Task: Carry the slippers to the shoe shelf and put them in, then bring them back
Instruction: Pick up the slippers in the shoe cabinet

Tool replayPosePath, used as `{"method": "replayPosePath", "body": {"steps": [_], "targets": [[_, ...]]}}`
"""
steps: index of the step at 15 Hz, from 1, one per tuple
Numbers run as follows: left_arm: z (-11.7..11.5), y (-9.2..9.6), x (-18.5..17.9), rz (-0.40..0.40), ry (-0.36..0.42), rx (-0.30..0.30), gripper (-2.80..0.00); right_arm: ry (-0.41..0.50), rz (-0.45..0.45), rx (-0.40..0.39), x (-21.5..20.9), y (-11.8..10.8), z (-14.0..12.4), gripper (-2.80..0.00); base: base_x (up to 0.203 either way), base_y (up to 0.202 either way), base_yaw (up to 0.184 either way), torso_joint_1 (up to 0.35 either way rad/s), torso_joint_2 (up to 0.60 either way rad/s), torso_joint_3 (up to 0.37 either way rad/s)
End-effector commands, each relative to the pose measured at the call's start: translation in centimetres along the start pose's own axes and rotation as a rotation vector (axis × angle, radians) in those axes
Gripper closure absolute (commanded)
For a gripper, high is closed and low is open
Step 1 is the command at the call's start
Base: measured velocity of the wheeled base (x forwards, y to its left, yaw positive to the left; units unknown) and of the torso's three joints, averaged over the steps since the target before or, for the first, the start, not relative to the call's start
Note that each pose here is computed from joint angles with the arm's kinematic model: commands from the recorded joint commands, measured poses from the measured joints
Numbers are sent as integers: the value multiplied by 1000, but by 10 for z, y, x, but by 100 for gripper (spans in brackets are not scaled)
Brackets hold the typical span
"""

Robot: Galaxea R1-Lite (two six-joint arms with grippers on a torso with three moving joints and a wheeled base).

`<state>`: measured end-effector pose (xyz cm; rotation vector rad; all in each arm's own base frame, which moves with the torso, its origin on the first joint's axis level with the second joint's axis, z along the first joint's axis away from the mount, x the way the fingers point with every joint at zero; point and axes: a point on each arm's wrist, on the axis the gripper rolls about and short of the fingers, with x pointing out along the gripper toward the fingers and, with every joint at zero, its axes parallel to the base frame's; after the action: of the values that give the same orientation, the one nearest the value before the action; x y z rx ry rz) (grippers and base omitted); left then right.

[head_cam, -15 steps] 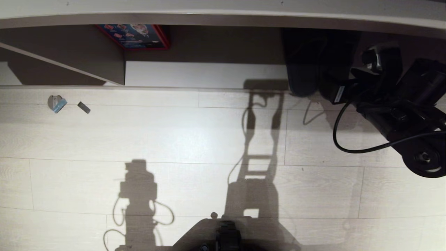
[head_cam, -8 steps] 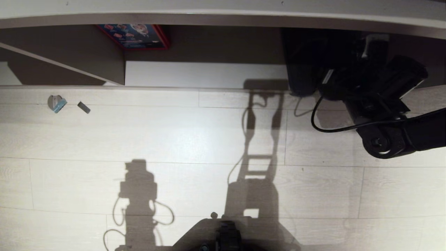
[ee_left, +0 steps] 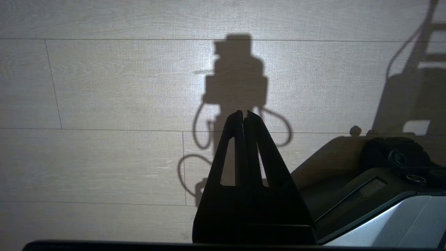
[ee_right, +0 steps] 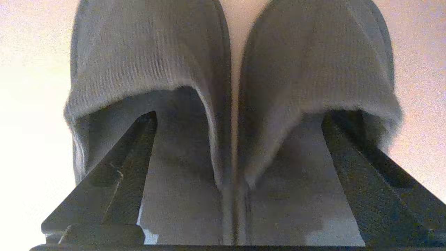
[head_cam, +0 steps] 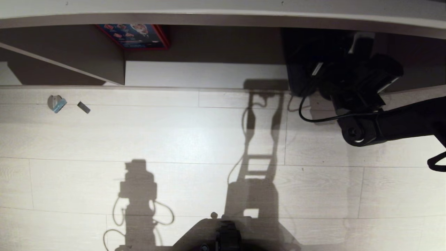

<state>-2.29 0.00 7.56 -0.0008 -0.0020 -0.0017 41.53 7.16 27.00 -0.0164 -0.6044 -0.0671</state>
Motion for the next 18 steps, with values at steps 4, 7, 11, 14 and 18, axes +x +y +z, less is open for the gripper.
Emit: {"method": "replayPosePath", "body": {"steps": [4,7,11,14,18], "targets": [[0,0,0,0,0,-1,0,-52,-2,10,17,5,-12,-280,0,0,0,0,0,0],[0,0,0,0,1,-1,0,-93,6,17,25,7,-13,-280,0,0,0,0,0,0],[0,0,0,0,0,-1,0,-136,10,26,33,9,-14,0,0,0,0,0,0,0],[0,0,0,0,2,-1,0,-147,33,27,34,9,-13,0,0,0,0,0,0,0],[0,0,0,1,1,-1,0,-162,40,38,34,8,-4,0,0,0,0,0,0,0]]}}
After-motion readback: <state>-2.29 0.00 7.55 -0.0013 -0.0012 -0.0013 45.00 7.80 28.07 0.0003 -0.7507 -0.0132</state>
